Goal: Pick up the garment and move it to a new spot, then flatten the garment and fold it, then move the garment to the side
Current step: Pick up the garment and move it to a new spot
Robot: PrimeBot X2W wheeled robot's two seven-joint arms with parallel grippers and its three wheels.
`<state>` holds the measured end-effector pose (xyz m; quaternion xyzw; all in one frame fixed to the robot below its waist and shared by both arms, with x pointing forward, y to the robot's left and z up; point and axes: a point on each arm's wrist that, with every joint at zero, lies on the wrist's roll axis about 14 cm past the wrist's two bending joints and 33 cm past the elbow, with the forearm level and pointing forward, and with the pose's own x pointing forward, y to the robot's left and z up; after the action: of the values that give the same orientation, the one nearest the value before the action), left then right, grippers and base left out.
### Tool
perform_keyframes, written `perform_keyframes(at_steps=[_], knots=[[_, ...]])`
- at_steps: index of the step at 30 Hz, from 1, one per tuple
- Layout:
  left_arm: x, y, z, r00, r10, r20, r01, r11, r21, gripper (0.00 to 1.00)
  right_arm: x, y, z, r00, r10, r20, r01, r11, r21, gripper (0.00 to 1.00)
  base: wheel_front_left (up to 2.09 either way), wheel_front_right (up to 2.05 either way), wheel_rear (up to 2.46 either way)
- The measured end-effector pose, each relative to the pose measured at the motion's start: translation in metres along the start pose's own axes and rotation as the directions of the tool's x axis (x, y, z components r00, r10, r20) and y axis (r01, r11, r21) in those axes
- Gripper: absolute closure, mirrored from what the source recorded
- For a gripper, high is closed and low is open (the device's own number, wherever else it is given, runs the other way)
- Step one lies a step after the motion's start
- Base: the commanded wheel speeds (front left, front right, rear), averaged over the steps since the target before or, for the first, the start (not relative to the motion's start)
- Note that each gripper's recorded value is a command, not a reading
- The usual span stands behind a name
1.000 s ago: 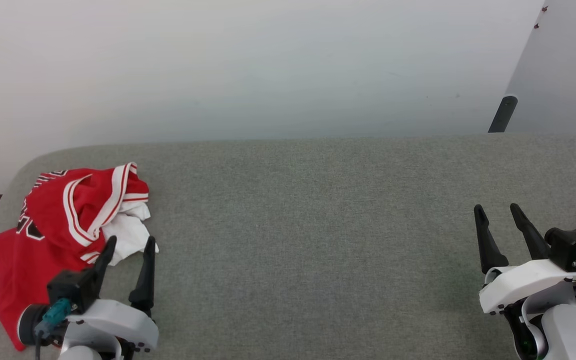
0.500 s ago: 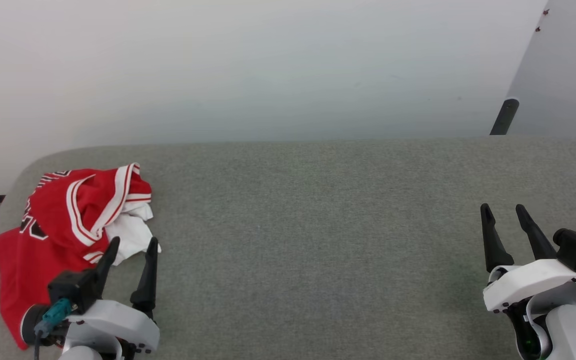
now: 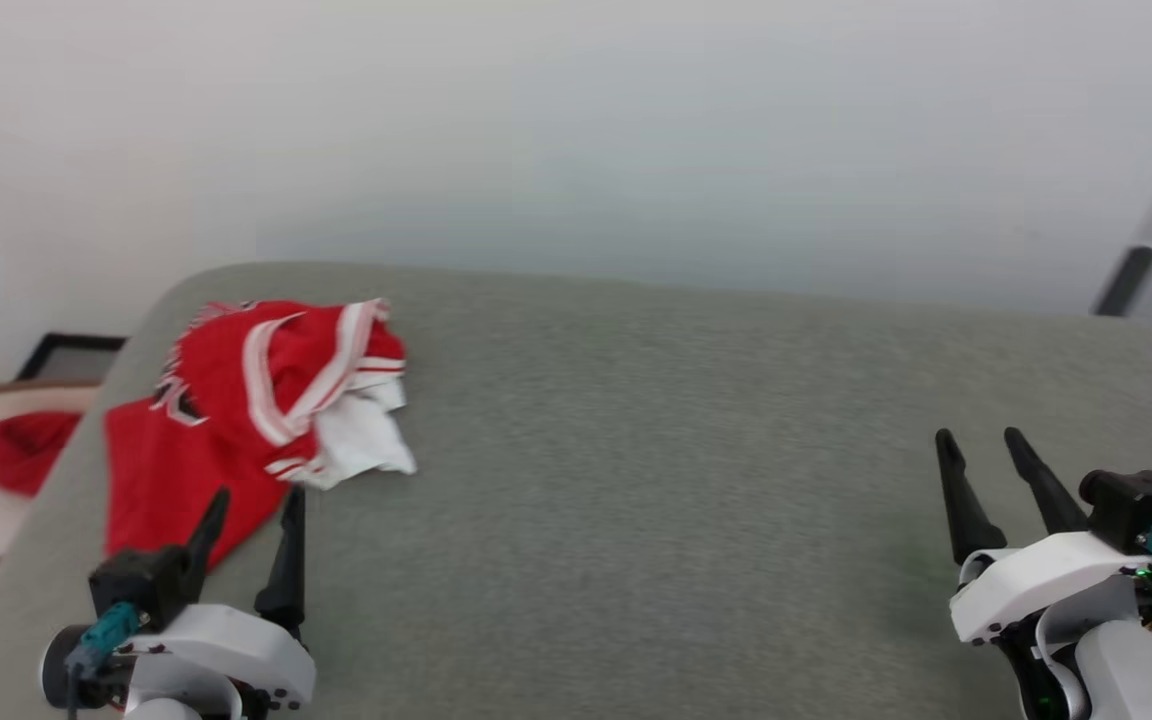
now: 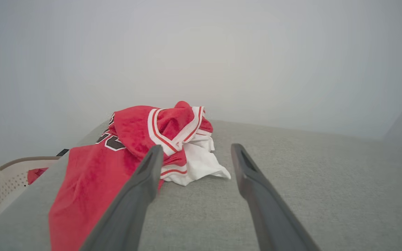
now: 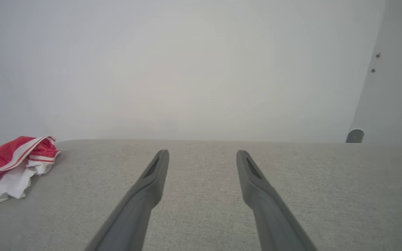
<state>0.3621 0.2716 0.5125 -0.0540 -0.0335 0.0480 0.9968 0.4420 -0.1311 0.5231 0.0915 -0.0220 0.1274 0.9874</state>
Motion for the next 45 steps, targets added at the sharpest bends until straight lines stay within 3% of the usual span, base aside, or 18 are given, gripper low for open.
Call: perform_keyframes(at_steps=[11,16,21,26,29,38,45], knots=[[-0.064,0.071,0.005,0.974,0.227,0.013,-0.228,0.974,0.009,0.00,0.030,0.088,-0.023,0.969,0.237,-0.063,-0.236,0.972,0.018,0.00,0.00,0.00,0.00],[-0.109,0.114,0.015,0.919,0.392,0.052,-0.392,0.920,-0.013,0.00,0.047,0.158,-0.022,0.911,0.408,-0.064,-0.408,0.913,0.008,0.00,0.00,0.00,0.00],[-0.145,0.136,0.018,0.859,0.506,0.070,-0.505,0.862,-0.033,0.00,0.057,0.212,-0.025,0.846,0.529,-0.075,-0.528,0.849,0.025,0.00,0.00,0.00,0.00],[-0.166,0.146,0.020,0.813,0.576,0.077,-0.575,0.817,-0.040,0.00,0.060,0.244,-0.036,0.791,0.602,-0.104,-0.602,0.798,0.041,0.00,0.00,0.00,0.00],[-0.174,0.147,0.018,0.800,0.595,0.071,-0.594,0.803,-0.041,0.00,0.062,0.253,-0.042,0.775,0.620,-0.120,-0.618,0.784,0.060,0.00,-0.10,-0.10,-0.10],[-0.170,0.143,0.014,0.812,0.581,0.059,-0.580,0.814,-0.033,0.00,0.067,0.249,-0.043,0.770,0.625,-0.129,-0.624,0.779,0.050,0.00,-0.02,-0.02,-0.02],[-0.119,0.128,0.023,0.895,0.443,0.050,-0.443,0.896,0.002,0.00,0.065,0.225,-0.046,0.803,0.583,-0.124,-0.579,0.813,0.066,0.00,0.00,0.00,0.00]])
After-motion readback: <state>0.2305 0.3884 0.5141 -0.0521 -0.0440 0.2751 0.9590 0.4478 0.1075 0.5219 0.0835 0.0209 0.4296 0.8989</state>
